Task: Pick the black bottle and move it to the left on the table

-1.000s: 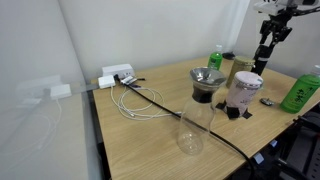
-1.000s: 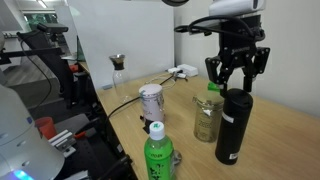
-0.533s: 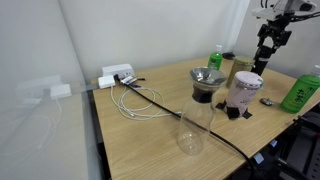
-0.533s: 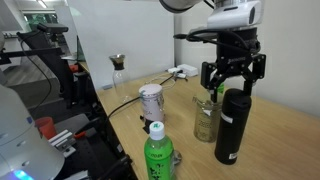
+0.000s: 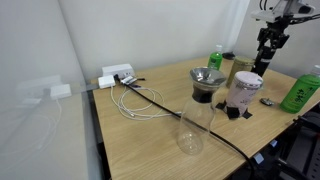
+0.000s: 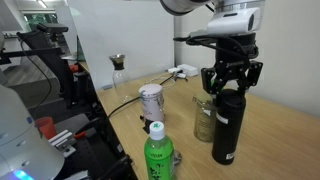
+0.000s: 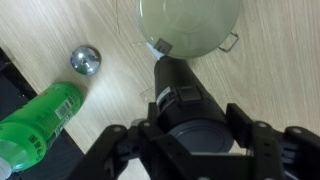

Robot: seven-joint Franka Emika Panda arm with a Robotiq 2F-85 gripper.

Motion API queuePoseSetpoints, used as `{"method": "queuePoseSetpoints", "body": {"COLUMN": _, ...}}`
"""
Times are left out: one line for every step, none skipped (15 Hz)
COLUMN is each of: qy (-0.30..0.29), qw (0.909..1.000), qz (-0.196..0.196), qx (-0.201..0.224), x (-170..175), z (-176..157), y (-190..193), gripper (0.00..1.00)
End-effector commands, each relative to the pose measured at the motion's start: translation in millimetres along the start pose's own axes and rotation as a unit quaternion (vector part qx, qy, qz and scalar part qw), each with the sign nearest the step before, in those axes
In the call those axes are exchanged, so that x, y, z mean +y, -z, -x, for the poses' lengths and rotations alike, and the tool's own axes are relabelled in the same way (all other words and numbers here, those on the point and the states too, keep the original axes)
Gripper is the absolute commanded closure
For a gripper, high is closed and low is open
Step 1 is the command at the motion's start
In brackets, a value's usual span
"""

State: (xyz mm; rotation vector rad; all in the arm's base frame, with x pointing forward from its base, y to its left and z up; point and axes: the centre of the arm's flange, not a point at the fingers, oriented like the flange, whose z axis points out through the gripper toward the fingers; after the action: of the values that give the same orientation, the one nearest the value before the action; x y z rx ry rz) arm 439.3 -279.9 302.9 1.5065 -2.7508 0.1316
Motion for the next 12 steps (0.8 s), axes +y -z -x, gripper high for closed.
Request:
{"method": "queuePoseSetpoints", "body": {"qy": 0.008, "qw": 0.9999, "qz": 0.005, "qx": -0.008, "x": -0.5, "z": -1.3, "y": -4.2, "gripper": 0.56}}
{"method": "queuePoseSetpoints", "body": {"qy": 0.010, "qw": 0.9999, "qz": 0.006, "qx": -0.008, "x": -0.3, "z": -1.3, "y": -4.2, "gripper": 0.56}}
{"method": "queuePoseSetpoints", "body": {"qy": 0.012, "qw": 0.9999, "qz": 0.008, "qx": -0.009, "x": 0.0, "z": -1.3, "y": -3.8, "gripper": 0.56}}
{"method": "queuePoseSetpoints", "body": {"qy": 0.014, "qw": 0.9998, "qz": 0.011, "qx": -0.010, "x": 0.6, "z": -1.4, "y": -3.3, "gripper": 0.56}}
{"method": "queuePoseSetpoints", "body": {"qy": 0.019, "qw": 0.9997, "qz": 0.015, "qx": -0.010, "x": 1.2, "z": -1.8, "y": -3.0, "gripper": 0.56}}
{"method": "queuePoseSetpoints", "body": {"qy": 0.022, "qw": 0.9995, "qz": 0.018, "qx": -0.011, "x": 1.6, "z": -2.1, "y": -3.2, "gripper": 0.56}}
{"method": "queuePoseSetpoints", "body": {"qy": 0.026, "qw": 0.9994, "qz": 0.020, "qx": -0.012, "x": 1.8, "z": -2.4, "y": -4.3, "gripper": 0.56}}
{"method": "queuePoseSetpoints", "body": {"qy": 0.029, "qw": 0.9993, "qz": 0.021, "qx": -0.012, "x": 1.9, "z": -2.6, "y": -5.2, "gripper": 0.56}}
{"method": "queuePoseSetpoints", "body": {"qy": 0.032, "qw": 0.9992, "qz": 0.021, "qx": -0.013, "x": 1.9, "z": -2.8, "y": -5.4, "gripper": 0.56}}
{"method": "queuePoseSetpoints", "body": {"qy": 0.034, "qw": 0.9991, "qz": 0.021, "qx": -0.015, "x": 1.9, "z": -2.9, "y": -4.7, "gripper": 0.56}}
{"method": "queuePoseSetpoints", "body": {"qy": 0.036, "qw": 0.9990, "qz": 0.021, "qx": -0.016, "x": 1.9, "z": -3.1, "y": -4.1, "gripper": 0.56}}
{"method": "queuePoseSetpoints", "body": {"qy": 0.038, "qw": 0.9989, "qz": 0.022, "qx": -0.017, "x": 1.7, "z": -3.3, "y": -3.2, "gripper": 0.56}}
